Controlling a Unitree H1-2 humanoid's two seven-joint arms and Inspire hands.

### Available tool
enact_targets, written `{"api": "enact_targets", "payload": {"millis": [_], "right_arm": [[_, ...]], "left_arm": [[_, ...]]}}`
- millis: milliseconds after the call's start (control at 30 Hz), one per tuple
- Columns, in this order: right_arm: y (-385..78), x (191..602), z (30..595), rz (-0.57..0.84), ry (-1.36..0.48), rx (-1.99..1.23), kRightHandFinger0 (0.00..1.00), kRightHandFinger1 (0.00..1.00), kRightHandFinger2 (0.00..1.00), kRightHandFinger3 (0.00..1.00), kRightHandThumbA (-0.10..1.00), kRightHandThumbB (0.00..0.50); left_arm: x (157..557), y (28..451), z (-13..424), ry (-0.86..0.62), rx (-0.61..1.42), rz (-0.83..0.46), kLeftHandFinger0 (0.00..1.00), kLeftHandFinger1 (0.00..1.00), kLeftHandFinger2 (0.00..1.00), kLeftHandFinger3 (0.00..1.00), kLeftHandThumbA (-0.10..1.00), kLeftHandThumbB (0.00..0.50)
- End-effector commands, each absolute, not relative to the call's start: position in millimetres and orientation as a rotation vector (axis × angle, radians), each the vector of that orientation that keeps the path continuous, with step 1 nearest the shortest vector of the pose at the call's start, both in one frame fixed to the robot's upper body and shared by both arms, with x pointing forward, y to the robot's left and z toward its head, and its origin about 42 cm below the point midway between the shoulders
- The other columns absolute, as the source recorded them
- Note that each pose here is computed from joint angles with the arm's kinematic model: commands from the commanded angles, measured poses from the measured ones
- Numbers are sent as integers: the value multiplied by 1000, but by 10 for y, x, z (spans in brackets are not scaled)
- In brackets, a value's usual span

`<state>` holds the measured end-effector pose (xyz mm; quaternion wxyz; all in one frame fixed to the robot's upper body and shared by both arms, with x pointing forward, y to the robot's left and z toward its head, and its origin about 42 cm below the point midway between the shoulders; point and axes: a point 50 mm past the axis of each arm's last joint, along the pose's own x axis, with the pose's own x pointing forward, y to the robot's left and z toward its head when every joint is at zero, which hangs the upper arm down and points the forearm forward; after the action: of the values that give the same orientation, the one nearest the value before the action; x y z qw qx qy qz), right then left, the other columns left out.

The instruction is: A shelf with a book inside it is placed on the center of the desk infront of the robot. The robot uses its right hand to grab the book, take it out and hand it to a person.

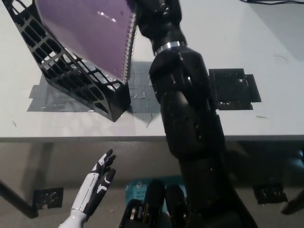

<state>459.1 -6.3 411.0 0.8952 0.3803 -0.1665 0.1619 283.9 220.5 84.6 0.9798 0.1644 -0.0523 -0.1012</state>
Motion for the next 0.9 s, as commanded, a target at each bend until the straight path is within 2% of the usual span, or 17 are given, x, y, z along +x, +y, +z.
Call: {"api": "enact_targets", "payload": {"millis": [0, 67, 100, 133, 167, 200, 400, 500, 533, 567, 600, 633, 733, 767, 867], "right_arm": [[-143, 4477, 4660, 411, -409, 1009, 0, 151, 655, 870, -100, 41], [-334, 4543, 4643, 403, -392, 1119, 0, 191, 682, 979, -100, 27], [-424, 4570, 4626, 383, -374, 1152, 0, 140, 571, 1000, -100, 3], [-446, 4576, 4622, 378, -370, 1160, 0, 140, 571, 1000, -100, 3], [-531, 4604, 4603, 366, -357, 1187, 0, 229, 640, 1000, -100, 27], [-636, 4633, 4572, 348, -345, 1223, 0, 243, 653, 1000, -100, 33], [-1121, 4735, 4323, 245, -302, 1323, 0, 239, 634, 1000, -100, 31], [-1365, 4781, 4065, 189, -278, 1384, 0, 283, 657, 1000, -100, 16], [-1365, 4781, 4065, 189, -278, 1384, 0, 129, 504, 1000, -100, 3], [-1473, 4786, 3925, 172, -252, 1408, 1, 259, 667, 1000, -100, 36], [-1511, 4786, 3878, 168, -246, 1411, 1, 259, 667, 1000, -100, 36], [-1578, 4789, 3774, 143, -231, 1430, 0, 270, 712, 1000, -100, 55], [-1621, 4795, 3682, 106, -214, 1443, 0, 254, 705, 1000, -100, 31], [-1638, 4797, 3645, 94, -211, 1438, 0, 243, 675, 1000, -100, 35], [-1693, 4812, 3393, 45, -180, 1429, 0, 209, 601, 1000, -100, 2]], "left_arm": [[2849, 2216, 902, -140, 355, -222, 1000, 1000, 1000, 1000, 980, 307], [2845, 2219, 889, -142, 350, -227, 1000, 1000, 1000, 1000, 974, 305], [2832, 2231, 875, -141, 350, -226, 1000, 1000, 1000, 1000, 975, 313], [2828, 2234, 871, -141, 350, -226, 1000, 1000, 1000, 1000, 975, 313], [2826, 2236, 871, -136, 350, -224, 1000, 1000, 1000, 1000, 977, 325], [2821, 2239, 870, -132, 352, -224, 1000, 1000, 1000, 1000, 977, 316], [2769, 2251, 856, -120, 351, -211, 1000, 1000, 1000, 1000, 978, 320], [2740, 2269, 831, -120, 345, -202, 1000, 1000, 1000, 1000, 981, 312], [2740, 2269, 831, -120, 345, -202, 1000, 1000, 1000, 1000, 972, 303], [2730, 2265, 814, -119, 338, -198, 1000, 1000, 1000, 1000, 968, 309], [2729, 2264, 810, -118, 335, -198, 1000, 1000, 1000, 1000, 968, 309], [2725, 2262, 808, -115, 339, -195, 1000, 1000, 1000, 1000, 971, 311], [2727, 2264, 809, -112, 341, -189, 1000, 1000, 1000, 1000, 972, 312], [2726, 2263, 810, -110, 338, -188, 1000, 1000, 1000, 1000, 962, 307], [2722, 2261, 809, -108, 332, -187, 1000, 1000, 1000, 1000, 958, 303]]}}
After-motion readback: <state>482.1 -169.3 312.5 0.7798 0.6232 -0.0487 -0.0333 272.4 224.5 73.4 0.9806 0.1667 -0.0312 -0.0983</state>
